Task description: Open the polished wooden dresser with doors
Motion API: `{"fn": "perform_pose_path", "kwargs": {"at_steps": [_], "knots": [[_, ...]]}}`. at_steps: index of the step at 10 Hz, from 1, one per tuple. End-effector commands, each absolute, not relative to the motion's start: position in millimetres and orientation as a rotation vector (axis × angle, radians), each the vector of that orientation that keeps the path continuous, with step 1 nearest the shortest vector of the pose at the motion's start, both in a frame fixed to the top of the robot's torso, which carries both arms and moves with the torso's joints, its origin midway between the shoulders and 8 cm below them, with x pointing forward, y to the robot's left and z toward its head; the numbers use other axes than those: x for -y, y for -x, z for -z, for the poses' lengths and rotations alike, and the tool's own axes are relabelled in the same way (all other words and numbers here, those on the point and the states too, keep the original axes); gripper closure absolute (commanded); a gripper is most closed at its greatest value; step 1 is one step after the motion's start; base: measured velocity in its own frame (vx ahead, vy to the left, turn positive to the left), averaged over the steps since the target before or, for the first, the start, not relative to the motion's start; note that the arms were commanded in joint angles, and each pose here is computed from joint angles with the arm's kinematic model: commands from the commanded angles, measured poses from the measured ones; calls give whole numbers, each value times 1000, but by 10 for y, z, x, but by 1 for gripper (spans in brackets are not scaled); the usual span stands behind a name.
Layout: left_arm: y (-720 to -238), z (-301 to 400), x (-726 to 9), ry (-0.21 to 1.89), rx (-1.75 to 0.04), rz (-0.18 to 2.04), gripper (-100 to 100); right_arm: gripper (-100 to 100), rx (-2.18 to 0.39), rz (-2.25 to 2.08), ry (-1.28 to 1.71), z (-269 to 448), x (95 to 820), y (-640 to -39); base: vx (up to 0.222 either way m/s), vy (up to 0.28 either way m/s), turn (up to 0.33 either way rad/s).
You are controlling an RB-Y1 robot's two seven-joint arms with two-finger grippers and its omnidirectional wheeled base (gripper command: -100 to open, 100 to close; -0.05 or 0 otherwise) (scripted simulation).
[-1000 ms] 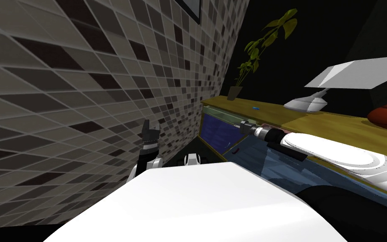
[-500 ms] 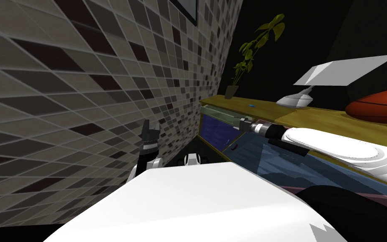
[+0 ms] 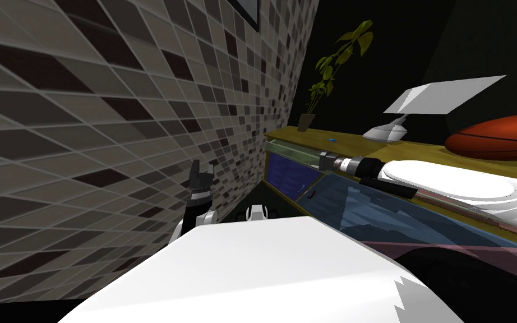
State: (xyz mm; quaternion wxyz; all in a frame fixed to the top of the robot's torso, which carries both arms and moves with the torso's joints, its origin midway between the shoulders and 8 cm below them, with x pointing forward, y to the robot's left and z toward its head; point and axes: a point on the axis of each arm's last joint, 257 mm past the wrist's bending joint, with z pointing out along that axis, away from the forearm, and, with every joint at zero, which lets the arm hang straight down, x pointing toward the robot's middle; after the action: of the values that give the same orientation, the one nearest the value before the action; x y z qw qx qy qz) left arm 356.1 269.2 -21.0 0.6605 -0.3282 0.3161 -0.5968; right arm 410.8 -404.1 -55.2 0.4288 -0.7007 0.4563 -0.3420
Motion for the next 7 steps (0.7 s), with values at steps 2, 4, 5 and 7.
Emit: {"fn": "perform_pose_path", "kwargs": {"at_steps": [2, 4, 5, 7], "knots": [[-3561, 210, -2692, 742, -715, 1350, 0, 0, -1130, 847, 1752, 486, 4022, -4152, -3, -2, -5], [-3561, 210, -2692, 742, -715, 1350, 0, 0, -1131, 848, 1752, 487, 4023, -4152, 0, 0, 0], [-3561, 210, -2692, 742, -715, 1350, 0, 0, -1131, 848, 1752, 487, 4023, -4152, 0, 0, 0], [-3561, 210, -2692, 742, -715, 1350, 0, 0, -1131, 848, 1752, 487, 4023, -4152, 0, 0, 0]]}}
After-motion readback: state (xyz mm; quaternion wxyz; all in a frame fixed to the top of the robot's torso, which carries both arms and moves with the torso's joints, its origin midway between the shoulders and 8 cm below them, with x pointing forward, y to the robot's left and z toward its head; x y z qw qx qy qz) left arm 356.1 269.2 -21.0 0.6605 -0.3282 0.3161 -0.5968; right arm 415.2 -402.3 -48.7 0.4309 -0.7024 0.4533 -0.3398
